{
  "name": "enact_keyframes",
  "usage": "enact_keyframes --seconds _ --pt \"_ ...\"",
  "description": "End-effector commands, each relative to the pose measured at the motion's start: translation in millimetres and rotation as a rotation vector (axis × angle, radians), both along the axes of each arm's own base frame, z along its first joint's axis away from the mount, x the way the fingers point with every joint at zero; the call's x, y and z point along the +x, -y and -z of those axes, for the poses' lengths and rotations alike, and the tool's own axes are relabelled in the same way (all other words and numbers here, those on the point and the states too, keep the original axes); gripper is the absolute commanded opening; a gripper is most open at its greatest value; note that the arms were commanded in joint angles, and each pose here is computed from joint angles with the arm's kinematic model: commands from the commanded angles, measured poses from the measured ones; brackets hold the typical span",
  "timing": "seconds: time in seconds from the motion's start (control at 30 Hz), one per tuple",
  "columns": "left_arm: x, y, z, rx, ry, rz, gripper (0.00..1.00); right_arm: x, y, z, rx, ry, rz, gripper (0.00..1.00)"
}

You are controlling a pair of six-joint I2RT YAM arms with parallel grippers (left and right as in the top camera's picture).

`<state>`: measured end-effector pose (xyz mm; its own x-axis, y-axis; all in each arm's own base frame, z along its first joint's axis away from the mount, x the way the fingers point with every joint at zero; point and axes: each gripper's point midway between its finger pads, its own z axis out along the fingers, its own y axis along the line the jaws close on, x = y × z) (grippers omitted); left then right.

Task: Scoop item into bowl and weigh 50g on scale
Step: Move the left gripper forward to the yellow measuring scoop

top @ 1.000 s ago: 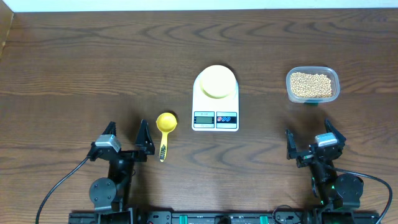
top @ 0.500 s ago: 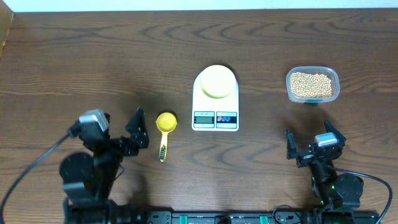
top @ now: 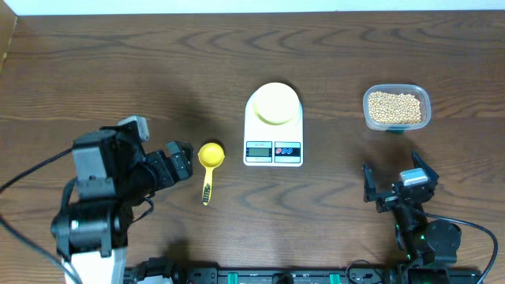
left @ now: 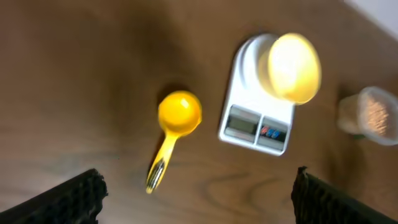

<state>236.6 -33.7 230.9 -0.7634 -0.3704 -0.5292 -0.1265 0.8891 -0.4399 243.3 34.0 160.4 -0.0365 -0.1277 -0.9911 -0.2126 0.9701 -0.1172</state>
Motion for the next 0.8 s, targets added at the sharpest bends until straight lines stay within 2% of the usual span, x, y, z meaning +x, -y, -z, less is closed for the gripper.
enact_keyframes --seconds 0.0,0.4,0.5,0.63,0.77 --pt "4 -7 23 0.029 -0.122 -0.008 0.98 0 -1 2 -0.007 -0.003 0.000 0.99" --pt "18 -10 93 0.006 -0.441 -0.005 0.98 0 -1 2 -0.007 -0.003 0.000 0.99" --pt "21 -26 112 0.096 -0.505 -0.049 0.98 0 -1 2 -0.007 -0.003 0.000 0.99" --pt "34 -30 120 0.165 -0.480 -0.070 0.98 0 -1 2 -0.007 -0.003 0.000 0.99" --pt "45 -11 127 0.185 -0.420 -0.011 0.98 0 -1 2 -0.007 -0.003 0.000 0.99"
